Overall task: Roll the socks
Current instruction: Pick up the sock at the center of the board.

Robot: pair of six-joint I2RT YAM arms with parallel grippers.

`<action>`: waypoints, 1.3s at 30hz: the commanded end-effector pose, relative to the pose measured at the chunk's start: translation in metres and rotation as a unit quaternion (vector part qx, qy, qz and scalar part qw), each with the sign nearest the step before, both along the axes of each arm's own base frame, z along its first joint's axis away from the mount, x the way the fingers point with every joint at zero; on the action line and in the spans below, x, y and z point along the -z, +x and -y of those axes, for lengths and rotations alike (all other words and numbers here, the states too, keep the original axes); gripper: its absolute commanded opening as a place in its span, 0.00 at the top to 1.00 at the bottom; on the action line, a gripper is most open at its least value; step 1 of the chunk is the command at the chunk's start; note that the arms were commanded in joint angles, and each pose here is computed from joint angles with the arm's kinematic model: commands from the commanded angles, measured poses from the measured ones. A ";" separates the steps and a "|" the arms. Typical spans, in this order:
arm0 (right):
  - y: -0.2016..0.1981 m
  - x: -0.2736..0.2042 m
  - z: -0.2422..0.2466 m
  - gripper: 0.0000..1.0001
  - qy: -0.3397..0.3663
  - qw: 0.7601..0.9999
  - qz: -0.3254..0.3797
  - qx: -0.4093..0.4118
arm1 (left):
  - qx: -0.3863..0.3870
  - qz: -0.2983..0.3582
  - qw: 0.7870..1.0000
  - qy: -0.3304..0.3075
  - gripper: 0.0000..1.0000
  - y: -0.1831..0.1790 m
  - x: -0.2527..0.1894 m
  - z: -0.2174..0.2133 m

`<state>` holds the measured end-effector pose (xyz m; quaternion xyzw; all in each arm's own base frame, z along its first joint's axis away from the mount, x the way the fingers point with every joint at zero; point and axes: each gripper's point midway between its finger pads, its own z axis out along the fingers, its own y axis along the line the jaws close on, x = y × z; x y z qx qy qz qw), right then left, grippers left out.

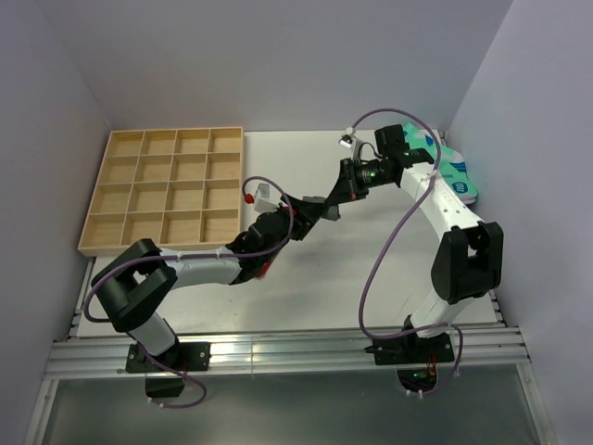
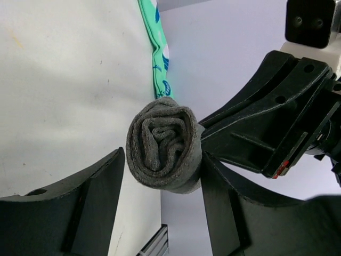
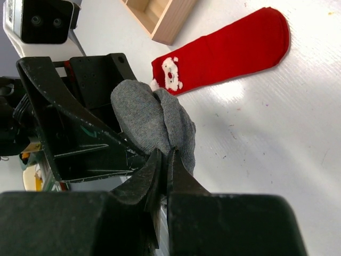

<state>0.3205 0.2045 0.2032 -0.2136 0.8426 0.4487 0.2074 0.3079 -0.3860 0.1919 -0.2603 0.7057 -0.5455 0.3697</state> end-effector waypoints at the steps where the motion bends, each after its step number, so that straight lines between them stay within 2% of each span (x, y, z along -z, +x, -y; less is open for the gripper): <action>1: -0.013 -0.031 -0.001 1.00 0.026 0.999 0.022 -0.008 | -0.032 0.029 0.998 -0.047 0.37 0.010 -0.036 -0.009; 6: -0.017 -0.030 -0.001 1.00 0.028 0.999 0.020 -0.011 | -0.030 0.031 0.998 -0.051 0.39 0.011 -0.033 -0.010; 9: -0.019 -0.027 -0.001 1.00 0.028 0.999 0.016 -0.012 | -0.031 0.035 0.997 -0.060 0.44 0.012 -0.034 -0.011; 12: -0.020 -0.024 0.000 1.00 0.023 1.000 0.016 -0.012 | -0.023 0.034 0.998 -0.057 0.54 0.014 -0.034 -0.007; 14: -0.020 -0.023 0.000 1.00 0.022 1.000 0.016 -0.012 | -0.018 0.034 0.998 -0.056 0.64 0.015 -0.033 -0.004; 15: -0.019 -0.023 0.000 1.00 0.021 1.000 0.018 -0.012 | -0.014 0.034 0.998 -0.056 0.64 0.014 -0.032 -0.003; 24: -0.015 -0.017 0.005 0.99 0.003 0.999 0.037 -0.002 | 0.006 0.025 0.999 -0.041 1.00 0.012 -0.021 0.004; 28: -0.011 -0.024 0.009 0.80 -0.011 0.998 0.064 0.008 | 0.006 0.023 0.999 -0.034 1.00 0.013 -0.018 0.001; 29: -0.010 -0.025 0.010 0.66 -0.015 0.997 0.070 0.012 | 0.005 0.025 0.999 -0.032 1.00 0.012 -0.020 -0.001; 34: 0.001 -0.027 0.021 0.43 -0.045 0.993 0.100 0.046 | -0.007 0.035 0.999 -0.023 1.00 0.017 -0.028 -0.019; 39: 0.010 -0.028 0.032 0.39 -0.064 0.988 0.120 0.069 | -0.024 0.038 0.999 0.005 1.00 0.023 -0.029 -0.044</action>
